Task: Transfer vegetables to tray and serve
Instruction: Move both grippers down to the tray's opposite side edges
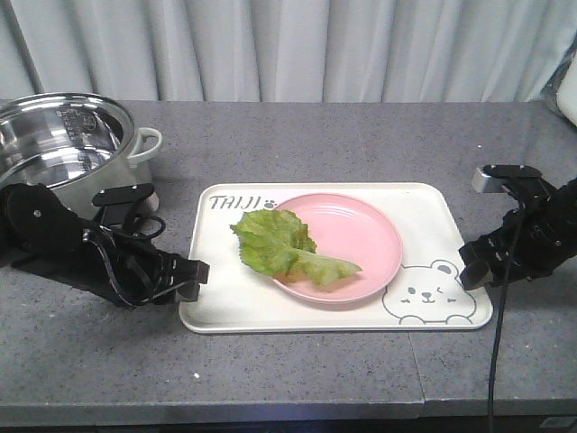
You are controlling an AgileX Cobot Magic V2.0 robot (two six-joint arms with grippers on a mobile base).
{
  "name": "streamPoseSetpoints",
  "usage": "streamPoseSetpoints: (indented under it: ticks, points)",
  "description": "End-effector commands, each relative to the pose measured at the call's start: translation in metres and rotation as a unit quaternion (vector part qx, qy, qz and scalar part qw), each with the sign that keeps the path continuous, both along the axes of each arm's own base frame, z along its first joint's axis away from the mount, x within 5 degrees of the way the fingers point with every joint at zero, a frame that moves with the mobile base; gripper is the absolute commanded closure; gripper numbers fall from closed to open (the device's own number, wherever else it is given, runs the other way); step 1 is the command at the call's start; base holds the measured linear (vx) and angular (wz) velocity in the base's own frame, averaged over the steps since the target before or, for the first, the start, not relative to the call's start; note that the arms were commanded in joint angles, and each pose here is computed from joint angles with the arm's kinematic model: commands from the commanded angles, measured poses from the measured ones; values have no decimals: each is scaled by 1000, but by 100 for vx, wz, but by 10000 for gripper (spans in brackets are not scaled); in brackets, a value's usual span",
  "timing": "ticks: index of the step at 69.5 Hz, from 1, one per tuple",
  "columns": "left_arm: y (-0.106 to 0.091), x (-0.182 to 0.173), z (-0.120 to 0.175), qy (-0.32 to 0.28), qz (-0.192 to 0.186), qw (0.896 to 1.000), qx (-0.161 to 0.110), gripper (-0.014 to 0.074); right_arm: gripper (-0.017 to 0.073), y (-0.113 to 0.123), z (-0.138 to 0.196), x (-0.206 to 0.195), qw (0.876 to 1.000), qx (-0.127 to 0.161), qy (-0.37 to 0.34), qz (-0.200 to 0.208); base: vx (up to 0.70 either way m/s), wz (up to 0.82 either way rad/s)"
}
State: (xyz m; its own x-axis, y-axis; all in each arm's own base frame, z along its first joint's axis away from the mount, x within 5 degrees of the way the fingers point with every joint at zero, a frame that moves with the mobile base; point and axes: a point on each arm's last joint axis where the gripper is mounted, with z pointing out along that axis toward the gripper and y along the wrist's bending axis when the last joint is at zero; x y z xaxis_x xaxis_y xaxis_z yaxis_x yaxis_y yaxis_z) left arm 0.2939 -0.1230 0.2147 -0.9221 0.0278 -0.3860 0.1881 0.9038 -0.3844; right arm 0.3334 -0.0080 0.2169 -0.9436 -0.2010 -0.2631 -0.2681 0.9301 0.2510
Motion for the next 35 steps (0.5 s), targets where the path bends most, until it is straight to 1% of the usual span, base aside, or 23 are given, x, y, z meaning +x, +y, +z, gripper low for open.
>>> streamPoseSetpoints:
  ticks: [1, 12, 18, 25, 26, 31, 35]
  points:
    - [-1, 4, 21, -35, 16, 999, -23, 312, 230, -1, 17, 4, 999, 5, -34, -4, 0, 0]
    - [-1, 4, 21, -33, 16, 999, -24, 312, 230, 0, 14, 4, 1000, 6, -27, -3, 0, 0]
    - [-2, 4, 21, -32, 22, 999, -32, 312, 230, 0, 14, 3, 1000, 9, -24, -2, 0, 0]
    - [-2, 4, 22, -33, 23, 999, -34, 312, 230, 1, 14, 2, 1000, 13, -18, -1, 0, 0]
    - [-7, 9, -1, 12, 26, 999, -39, 312, 231, 2, 15, 3, 999, 28, -15, -21, 0, 0]
    - [-7, 9, 0, 12, 26, 999, -39, 314, 244, 3, 15, 2, 999, 31, -11, -19, 0, 0]
    - [-7, 9, 0, 12, 26, 999, -39, 325, 270, 3, 15, 1, 999, 32, -7, -19, 0, 0]
